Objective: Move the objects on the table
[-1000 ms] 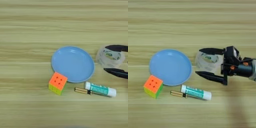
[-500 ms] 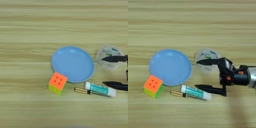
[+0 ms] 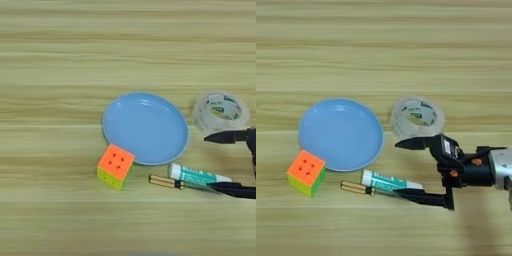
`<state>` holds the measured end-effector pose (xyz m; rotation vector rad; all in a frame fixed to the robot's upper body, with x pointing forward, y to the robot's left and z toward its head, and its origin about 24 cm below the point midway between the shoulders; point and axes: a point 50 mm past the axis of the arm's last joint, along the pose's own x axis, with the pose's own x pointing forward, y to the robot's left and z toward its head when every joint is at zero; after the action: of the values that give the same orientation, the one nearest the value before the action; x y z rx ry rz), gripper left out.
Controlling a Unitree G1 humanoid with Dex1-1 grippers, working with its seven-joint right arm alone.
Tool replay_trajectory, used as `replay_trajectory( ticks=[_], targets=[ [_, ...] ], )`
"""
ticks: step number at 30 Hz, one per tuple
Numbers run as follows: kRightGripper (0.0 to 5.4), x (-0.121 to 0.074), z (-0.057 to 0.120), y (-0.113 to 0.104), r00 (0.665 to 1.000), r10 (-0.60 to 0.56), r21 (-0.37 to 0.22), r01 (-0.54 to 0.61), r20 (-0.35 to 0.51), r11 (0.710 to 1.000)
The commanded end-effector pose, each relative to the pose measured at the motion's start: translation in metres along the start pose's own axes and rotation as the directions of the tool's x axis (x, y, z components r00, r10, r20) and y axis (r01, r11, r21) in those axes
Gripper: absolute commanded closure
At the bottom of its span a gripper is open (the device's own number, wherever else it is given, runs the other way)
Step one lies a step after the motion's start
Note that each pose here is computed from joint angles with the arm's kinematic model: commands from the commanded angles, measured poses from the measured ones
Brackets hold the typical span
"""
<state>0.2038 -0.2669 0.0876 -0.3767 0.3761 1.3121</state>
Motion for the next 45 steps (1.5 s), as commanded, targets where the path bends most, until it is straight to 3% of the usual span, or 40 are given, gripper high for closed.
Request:
replay_trajectory(
  ticks=[1,12,36,45],
  targets=[
    [0.04,-0.015,0.011,-0.012,0.995,-0.069,-0.094,0.061,-0.078,0.994],
    [0.05,-0.008,-0.006,-0.009,0.99,-0.043,-0.076,0.034,-0.131,0.997],
    [2.81,0.001,-0.029,-0.008,0.979,-0.032,-0.042,0.024,-0.203,0.999],
    [3.66,0.002,-0.029,-0.009,0.98,-0.036,-0.047,0.028,-0.198,0.999]
  ],
)
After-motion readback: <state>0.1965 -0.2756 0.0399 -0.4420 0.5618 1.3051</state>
